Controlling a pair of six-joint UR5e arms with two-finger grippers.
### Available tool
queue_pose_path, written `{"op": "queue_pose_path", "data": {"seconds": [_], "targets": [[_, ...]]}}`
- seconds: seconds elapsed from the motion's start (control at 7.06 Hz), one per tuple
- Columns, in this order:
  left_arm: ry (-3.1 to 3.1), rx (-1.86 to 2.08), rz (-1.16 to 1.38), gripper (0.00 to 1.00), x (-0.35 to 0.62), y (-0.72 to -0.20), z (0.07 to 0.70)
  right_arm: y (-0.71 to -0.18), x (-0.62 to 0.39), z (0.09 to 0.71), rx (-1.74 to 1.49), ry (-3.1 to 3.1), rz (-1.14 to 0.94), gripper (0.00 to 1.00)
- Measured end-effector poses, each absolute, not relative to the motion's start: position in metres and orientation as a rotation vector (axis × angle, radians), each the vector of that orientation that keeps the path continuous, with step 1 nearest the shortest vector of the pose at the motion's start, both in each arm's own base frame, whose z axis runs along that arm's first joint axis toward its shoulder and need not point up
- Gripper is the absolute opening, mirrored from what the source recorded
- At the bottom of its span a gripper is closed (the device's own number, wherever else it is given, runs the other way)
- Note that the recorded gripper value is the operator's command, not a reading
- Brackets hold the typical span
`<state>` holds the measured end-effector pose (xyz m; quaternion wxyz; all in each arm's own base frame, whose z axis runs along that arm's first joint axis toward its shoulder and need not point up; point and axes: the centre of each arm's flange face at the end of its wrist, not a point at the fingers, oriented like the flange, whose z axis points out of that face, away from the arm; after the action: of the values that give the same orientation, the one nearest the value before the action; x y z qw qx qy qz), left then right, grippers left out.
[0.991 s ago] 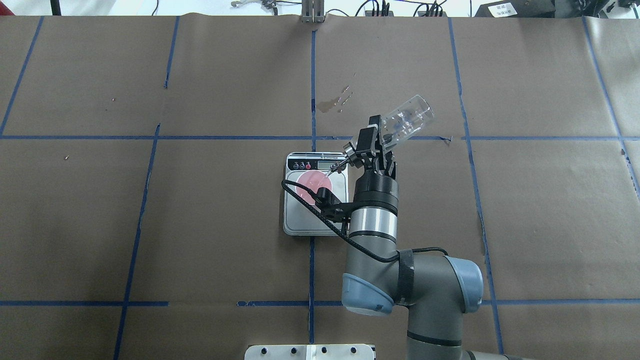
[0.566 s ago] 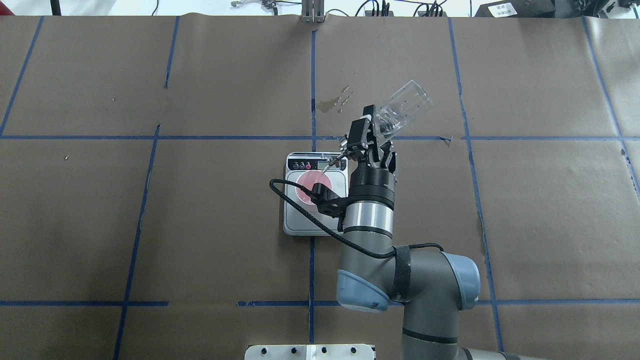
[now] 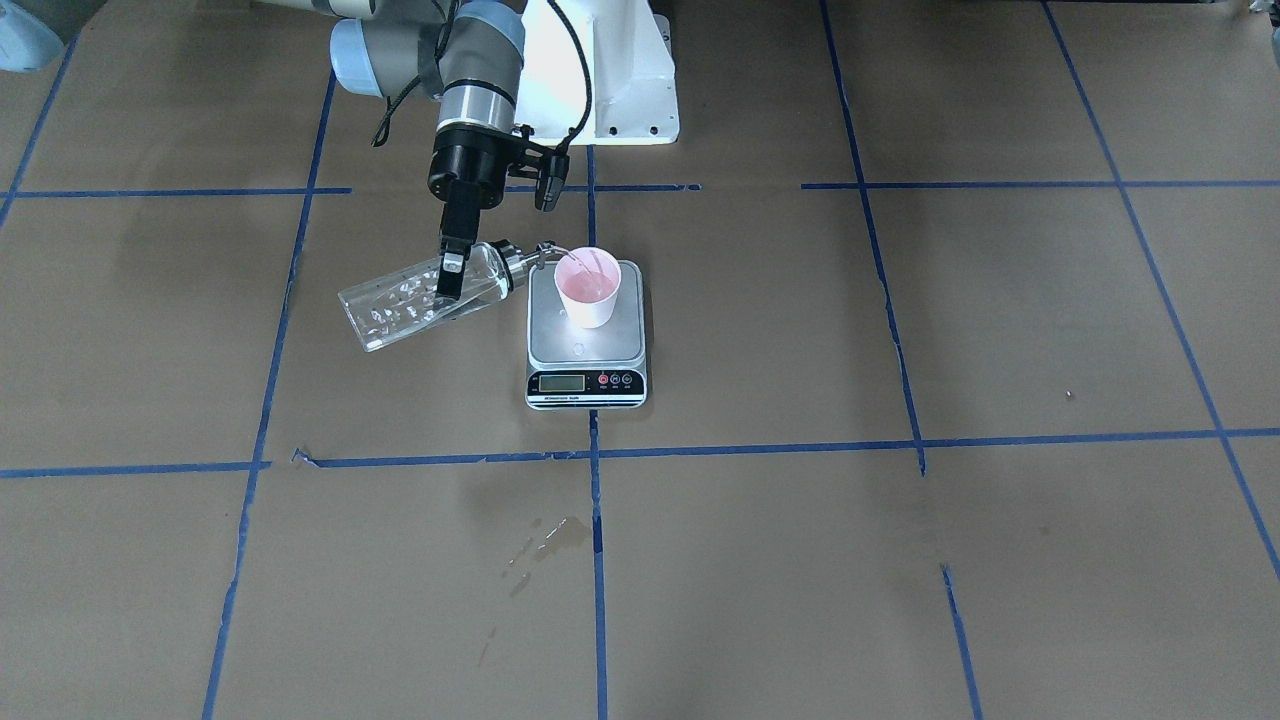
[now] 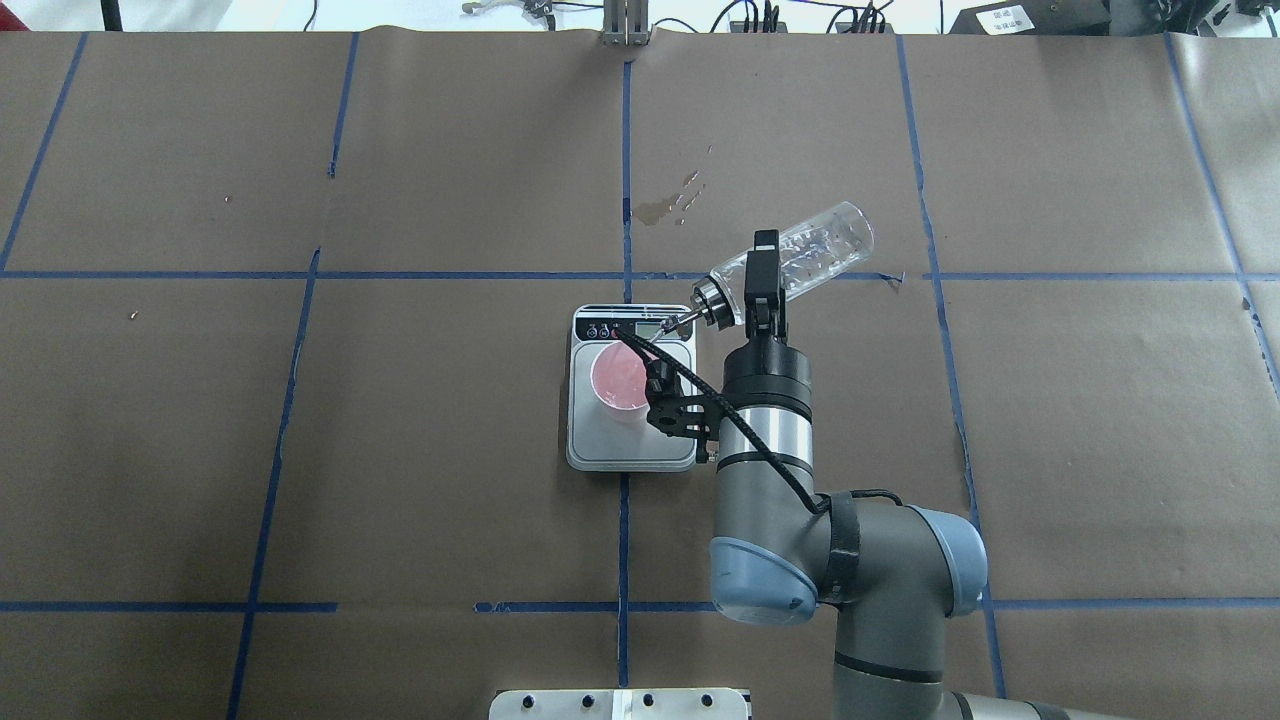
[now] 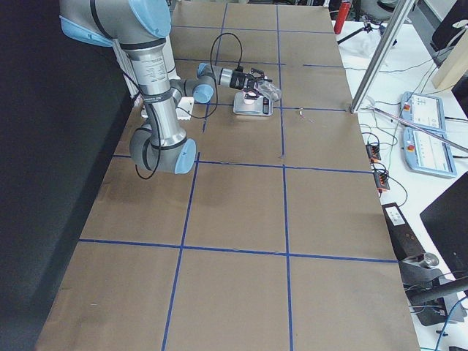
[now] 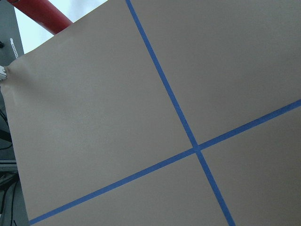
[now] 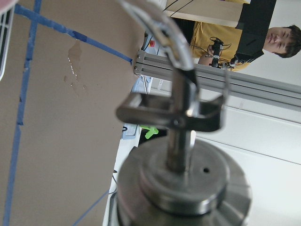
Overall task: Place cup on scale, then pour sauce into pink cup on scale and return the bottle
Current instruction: 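Tilt the bottle spout down over the pink cup with the right gripper, then turn the bottle upright and carry it back with the right gripper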
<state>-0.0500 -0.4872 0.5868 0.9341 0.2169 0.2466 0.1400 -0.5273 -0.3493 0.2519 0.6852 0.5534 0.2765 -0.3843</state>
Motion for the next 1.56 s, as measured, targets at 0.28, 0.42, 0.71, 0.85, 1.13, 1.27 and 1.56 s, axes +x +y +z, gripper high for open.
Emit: {"op": "queue_pose_path", "data": {"seconds": [0.28, 0.42, 0.71, 0.85, 1.13, 1.27, 1.56], "targets": [[0.504, 0.447, 0.282, 1.0, -0.052, -0.488, 0.585, -0.346, -0.526, 0.253, 1.266, 0.386, -0.736, 0.0], [0.503, 0.446, 0.28, 1.0, -0.052, -0.488, 0.585, -0.344, -0.525, 0.251, 1.266, 0.257, -0.658, 0.0], [0.509, 0.442, 0.278, 1.0, -0.053, -0.488, 0.587, -0.336, -0.512, 0.234, 1.244, -0.049, -0.444, 0.0], [0.523, 0.442, 0.277, 1.0, -0.053, -0.488, 0.586, -0.332, -0.502, 0.228, 1.223, -0.164, -0.365, 0.0], [0.537, 0.45, 0.27, 1.0, -0.057, -0.487, 0.583, -0.327, -0.486, 0.223, 1.159, -0.368, -0.172, 0.0], [0.538, 0.453, 0.268, 1.0, -0.058, -0.487, 0.581, -0.328, -0.479, 0.227, 1.101, -0.476, -0.042, 0.0], [0.538, 0.462, 0.268, 1.0, -0.059, -0.487, 0.576, -0.339, -0.442, 0.252, 1.005, -0.6, 0.09, 0.0]]}}
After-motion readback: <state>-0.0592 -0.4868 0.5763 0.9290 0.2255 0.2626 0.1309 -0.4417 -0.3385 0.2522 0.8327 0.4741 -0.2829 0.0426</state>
